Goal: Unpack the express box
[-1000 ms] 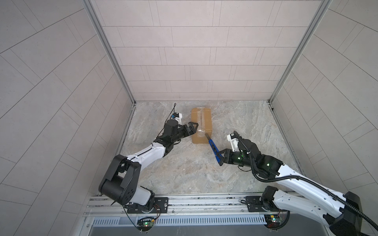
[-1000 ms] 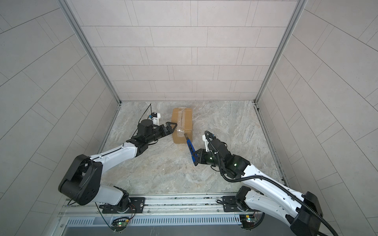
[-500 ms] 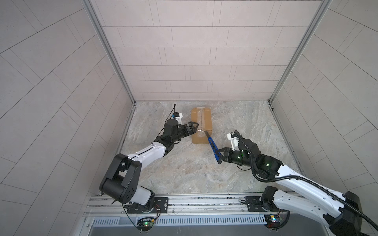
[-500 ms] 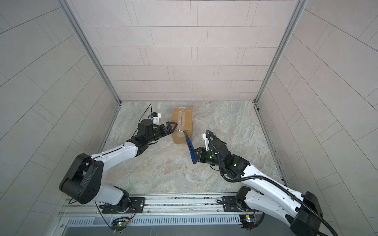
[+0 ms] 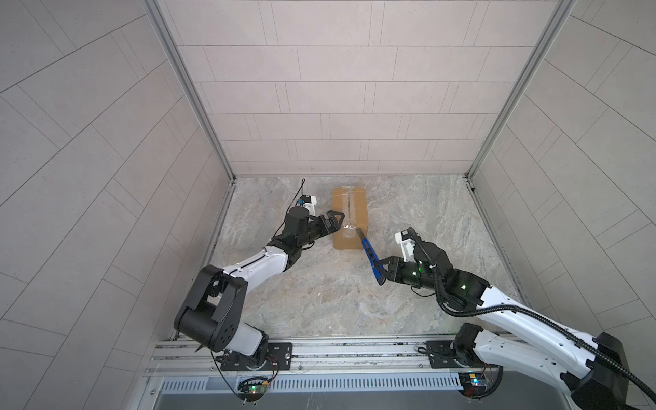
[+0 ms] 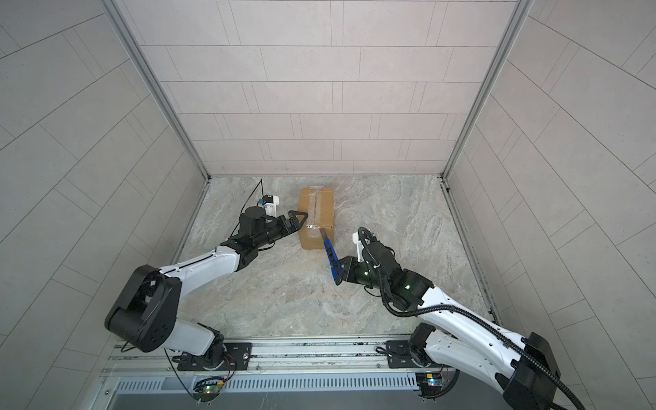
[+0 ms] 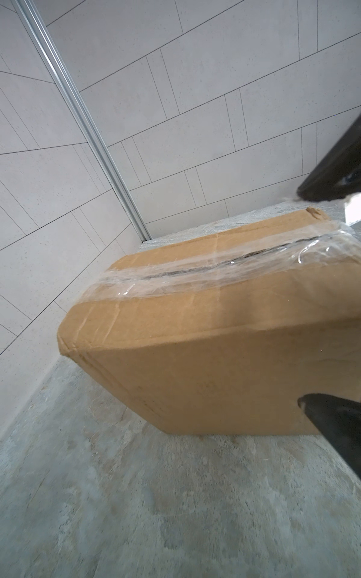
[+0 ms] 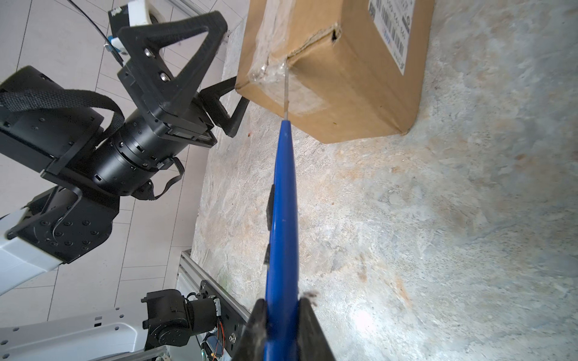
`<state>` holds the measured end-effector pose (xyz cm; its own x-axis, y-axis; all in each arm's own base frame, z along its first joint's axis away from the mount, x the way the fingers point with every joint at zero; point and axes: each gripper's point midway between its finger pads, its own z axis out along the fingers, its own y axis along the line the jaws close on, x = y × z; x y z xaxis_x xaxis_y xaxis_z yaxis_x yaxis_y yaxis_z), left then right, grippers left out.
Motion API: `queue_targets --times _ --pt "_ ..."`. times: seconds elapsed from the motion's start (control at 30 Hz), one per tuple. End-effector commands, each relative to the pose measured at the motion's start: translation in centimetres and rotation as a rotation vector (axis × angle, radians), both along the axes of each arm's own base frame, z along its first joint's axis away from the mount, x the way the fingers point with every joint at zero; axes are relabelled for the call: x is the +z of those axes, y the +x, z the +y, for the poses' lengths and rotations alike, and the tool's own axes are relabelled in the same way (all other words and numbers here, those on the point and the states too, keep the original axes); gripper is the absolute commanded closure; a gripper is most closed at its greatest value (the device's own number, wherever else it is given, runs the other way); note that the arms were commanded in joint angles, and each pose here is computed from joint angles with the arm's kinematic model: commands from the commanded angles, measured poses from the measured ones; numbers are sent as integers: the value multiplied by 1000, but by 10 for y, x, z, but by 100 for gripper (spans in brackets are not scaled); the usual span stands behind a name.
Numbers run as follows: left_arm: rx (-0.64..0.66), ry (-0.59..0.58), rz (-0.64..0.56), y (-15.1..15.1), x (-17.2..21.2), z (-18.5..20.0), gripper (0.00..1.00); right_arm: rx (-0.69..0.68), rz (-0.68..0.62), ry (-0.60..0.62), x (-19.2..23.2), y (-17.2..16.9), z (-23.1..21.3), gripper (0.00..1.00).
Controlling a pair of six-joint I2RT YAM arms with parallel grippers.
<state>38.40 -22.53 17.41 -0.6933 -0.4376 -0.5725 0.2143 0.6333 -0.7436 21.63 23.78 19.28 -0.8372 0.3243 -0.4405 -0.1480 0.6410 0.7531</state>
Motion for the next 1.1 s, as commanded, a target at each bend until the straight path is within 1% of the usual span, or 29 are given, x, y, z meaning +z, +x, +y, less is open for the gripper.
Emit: queue_targets --times 0.0,0.13,0.53,1.07 --pt "-1 -20 -35 8 12 -2 2 -29 -24 57 13 5 -1 100" --pt "0 -24 -35 8 12 -1 2 -41 -2 49 1 4 -4 100" --pt "-2 -28 -28 9 8 -2 3 -73 -3 116 6 8 -7 100" --pt "-2 -31 -20 9 4 -2 3 -76 -13 130 15 10 -7 100"
